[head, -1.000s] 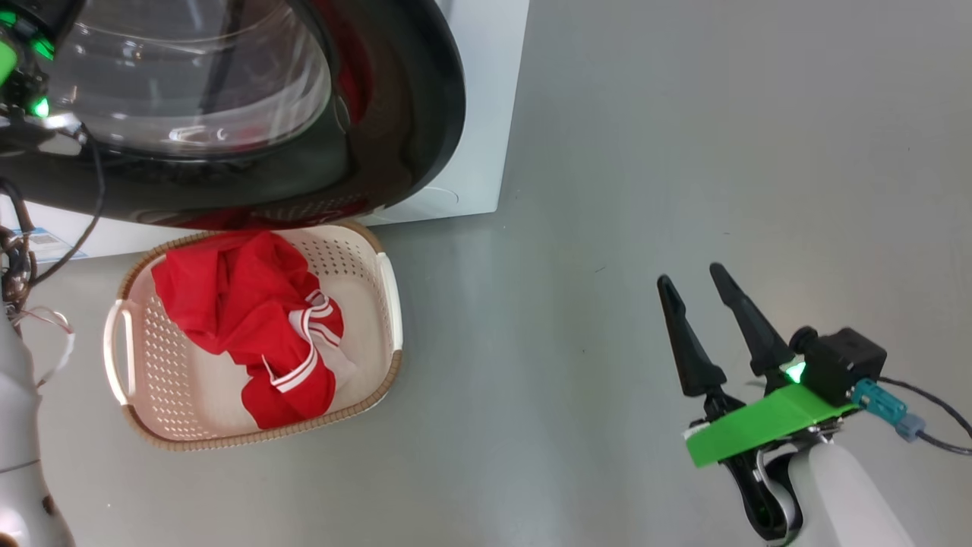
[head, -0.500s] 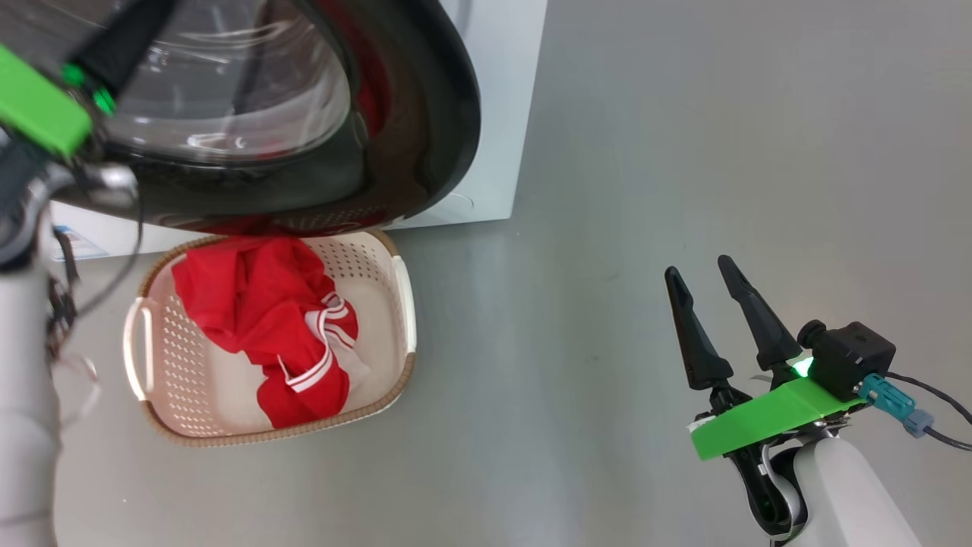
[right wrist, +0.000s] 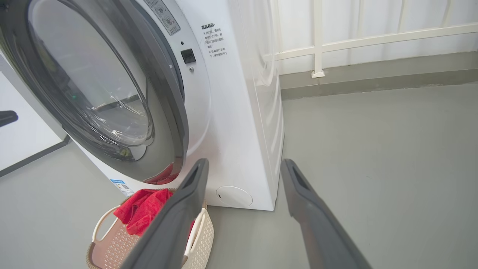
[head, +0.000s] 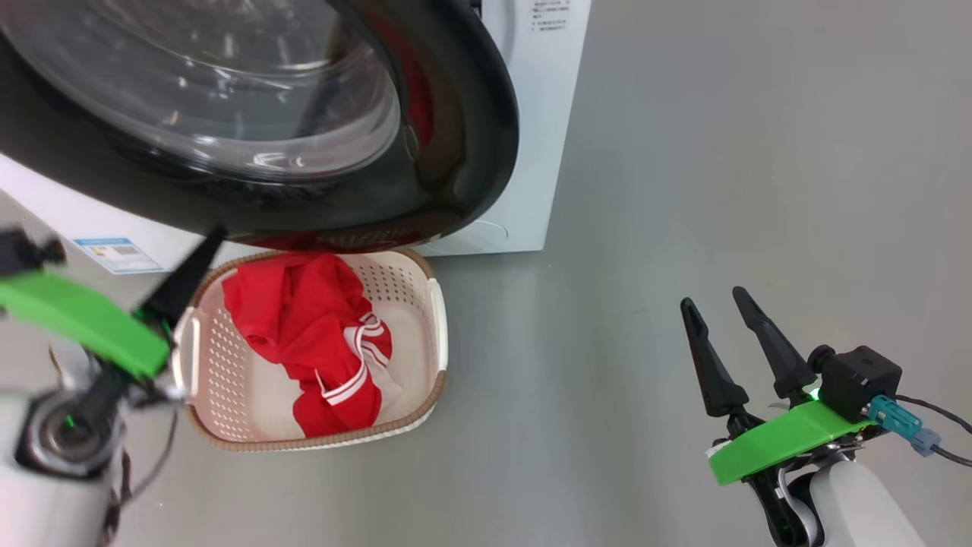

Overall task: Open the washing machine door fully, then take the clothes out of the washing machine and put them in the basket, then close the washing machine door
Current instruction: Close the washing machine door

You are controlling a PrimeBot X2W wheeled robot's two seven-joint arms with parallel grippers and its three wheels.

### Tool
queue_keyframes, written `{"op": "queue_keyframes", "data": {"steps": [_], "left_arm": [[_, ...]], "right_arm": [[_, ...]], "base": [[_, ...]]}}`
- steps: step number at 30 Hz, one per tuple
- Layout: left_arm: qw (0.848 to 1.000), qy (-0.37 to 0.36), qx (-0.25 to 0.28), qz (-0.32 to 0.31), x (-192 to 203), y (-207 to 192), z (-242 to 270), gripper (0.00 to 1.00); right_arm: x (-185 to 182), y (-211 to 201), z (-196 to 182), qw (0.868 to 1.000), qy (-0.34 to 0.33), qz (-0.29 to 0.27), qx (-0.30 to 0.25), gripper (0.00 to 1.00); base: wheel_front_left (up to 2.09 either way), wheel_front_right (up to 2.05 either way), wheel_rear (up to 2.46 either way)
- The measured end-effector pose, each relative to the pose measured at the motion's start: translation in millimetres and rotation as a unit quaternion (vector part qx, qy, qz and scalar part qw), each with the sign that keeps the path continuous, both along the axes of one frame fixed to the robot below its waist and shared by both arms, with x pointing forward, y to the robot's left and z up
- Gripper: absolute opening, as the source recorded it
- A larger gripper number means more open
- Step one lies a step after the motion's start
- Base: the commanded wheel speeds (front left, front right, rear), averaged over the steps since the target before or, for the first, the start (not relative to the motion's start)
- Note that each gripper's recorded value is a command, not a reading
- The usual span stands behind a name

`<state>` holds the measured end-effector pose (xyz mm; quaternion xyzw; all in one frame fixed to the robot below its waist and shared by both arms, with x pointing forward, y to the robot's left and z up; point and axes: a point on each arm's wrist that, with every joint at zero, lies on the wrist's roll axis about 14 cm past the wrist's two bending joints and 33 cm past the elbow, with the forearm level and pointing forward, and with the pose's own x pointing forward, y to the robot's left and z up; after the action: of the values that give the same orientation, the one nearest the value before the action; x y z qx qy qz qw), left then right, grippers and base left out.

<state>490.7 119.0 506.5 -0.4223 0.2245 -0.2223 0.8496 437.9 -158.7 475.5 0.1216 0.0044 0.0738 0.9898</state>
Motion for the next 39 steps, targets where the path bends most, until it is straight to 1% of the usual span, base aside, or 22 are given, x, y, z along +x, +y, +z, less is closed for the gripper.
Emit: {"op": "queue_keyframes", "data": {"steps": [1, 5, 15, 19, 21, 24, 30, 32, 33, 37, 39], "left_arm": [[1.000, 0.008, 0.002, 0.007, -7, 3, -7, 1.00], [0.999, 0.017, -0.001, 0.051, -23, 19, -23, 1.00], [0.990, 0.025, 0.029, 0.133, -68, 48, -60, 1.00], [0.987, 0.017, 0.076, 0.144, -83, 54, -78, 1.00], [0.986, 0.016, 0.084, 0.146, -86, 54, -82, 1.00], [0.982, 0.011, 0.115, 0.146, -97, 54, -95, 1.00], [0.975, -0.019, 0.170, 0.142, -103, 60, -102, 1.00], [0.971, -0.029, 0.193, 0.138, -103, 63, -103, 1.00], [0.969, -0.039, 0.198, 0.146, -99, 67, -99, 1.00], [0.953, -0.089, 0.234, 0.170, -87, 78, -79, 1.00], [0.947, -0.105, 0.249, 0.174, -87, 78, -76, 1.00]], "right_arm": [[0, 1, 1, 1.000, -0.001, 0.001, 0.000, 1.00], [-6, 1, -1, 1.000, 0.003, 0.004, -0.004, 1.00], [-28, -11, -9, 1.000, 0.020, -0.005, -0.012, 1.00], [-32, -20, -7, 1.000, 0.019, -0.014, -0.017, 1.00], [-33, -23, -7, 1.000, 0.019, -0.017, -0.018, 1.00], [-40, -28, -10, 0.999, 0.025, -0.025, -0.020, 1.00], [-48, -37, -9, 0.999, 0.025, -0.036, -0.022, 1.00], [-48, -39, -7, 0.999, 0.022, -0.038, -0.022, 1.00], [-48, -40, -6, 0.999, 0.021, -0.039, -0.023, 1.00], [-51, -44, -6, 0.999, 0.021, -0.043, -0.025, 1.00], [-53, -45, -7, 0.998, 0.023, -0.045, -0.025, 1.00]], "base": [[0.00, 0.00, 0.00], [0.00, 0.00, 0.00], [0.00, 0.00, 0.00], [0.00, 0.00, 0.00], [0.00, 0.00, 0.00], [0.00, 0.00, 0.00], [0.00, 0.00, 0.00], [0.00, 0.00, 0.00], [0.00, 0.00, 0.00], [0.00, 0.00, 0.00], [0.00, 0.00, 0.00]]}}
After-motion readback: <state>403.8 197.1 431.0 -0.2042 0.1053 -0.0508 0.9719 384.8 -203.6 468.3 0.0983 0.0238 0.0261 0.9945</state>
